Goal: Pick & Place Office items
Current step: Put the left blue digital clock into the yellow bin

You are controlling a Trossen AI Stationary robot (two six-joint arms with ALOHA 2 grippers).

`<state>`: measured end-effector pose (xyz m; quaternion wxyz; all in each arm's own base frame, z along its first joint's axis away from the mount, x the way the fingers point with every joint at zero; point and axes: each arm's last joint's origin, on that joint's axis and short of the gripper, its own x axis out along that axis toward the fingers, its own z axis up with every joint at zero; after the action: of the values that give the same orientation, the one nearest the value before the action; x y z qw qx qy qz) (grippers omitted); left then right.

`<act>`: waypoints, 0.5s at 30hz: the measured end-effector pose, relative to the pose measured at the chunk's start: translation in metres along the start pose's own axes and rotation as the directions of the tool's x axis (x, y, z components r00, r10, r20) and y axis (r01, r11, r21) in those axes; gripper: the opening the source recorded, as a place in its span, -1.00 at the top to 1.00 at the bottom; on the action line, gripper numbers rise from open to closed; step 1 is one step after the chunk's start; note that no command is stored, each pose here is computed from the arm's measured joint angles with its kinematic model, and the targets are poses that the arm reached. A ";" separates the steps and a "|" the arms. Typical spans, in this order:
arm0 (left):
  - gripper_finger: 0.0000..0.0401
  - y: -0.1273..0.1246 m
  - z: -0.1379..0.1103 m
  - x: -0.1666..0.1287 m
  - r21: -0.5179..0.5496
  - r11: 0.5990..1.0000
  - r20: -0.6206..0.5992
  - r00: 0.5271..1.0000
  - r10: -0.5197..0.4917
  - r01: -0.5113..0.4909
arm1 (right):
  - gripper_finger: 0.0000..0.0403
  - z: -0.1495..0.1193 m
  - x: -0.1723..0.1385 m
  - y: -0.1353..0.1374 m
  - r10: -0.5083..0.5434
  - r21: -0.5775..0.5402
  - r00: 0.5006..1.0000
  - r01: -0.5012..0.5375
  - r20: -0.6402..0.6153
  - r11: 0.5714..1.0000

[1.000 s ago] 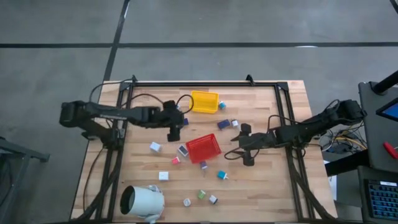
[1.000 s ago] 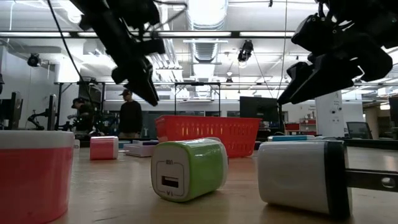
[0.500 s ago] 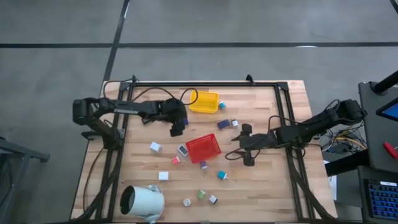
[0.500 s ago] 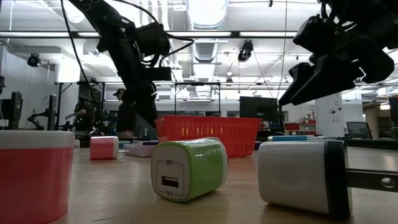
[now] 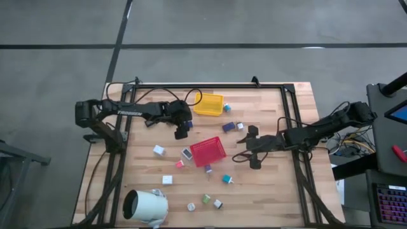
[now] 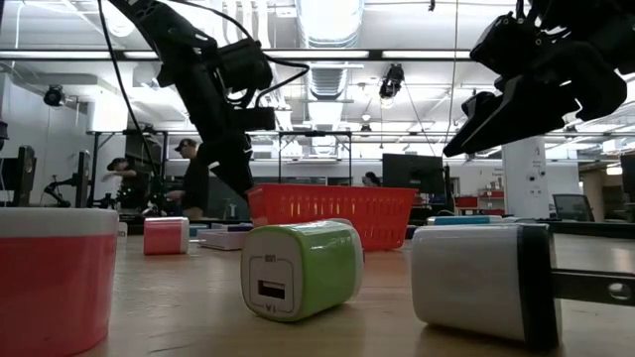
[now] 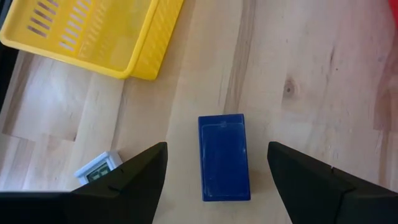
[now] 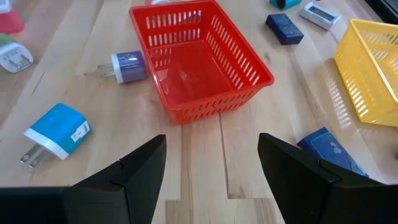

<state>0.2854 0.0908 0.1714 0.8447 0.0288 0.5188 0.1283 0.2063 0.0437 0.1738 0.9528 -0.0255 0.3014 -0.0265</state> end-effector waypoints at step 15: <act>-0.42 0.000 0.000 0.000 0.001 1.000 0.009 1.000 -0.021 0.021 | -0.24 0.000 0.000 0.000 0.001 0.000 1.000 -0.001 0.001 1.000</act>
<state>0.2858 0.0909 0.1715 0.8483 0.0244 0.5154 0.1191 0.2062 0.0437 0.1739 0.9529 -0.0252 0.3011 -0.0262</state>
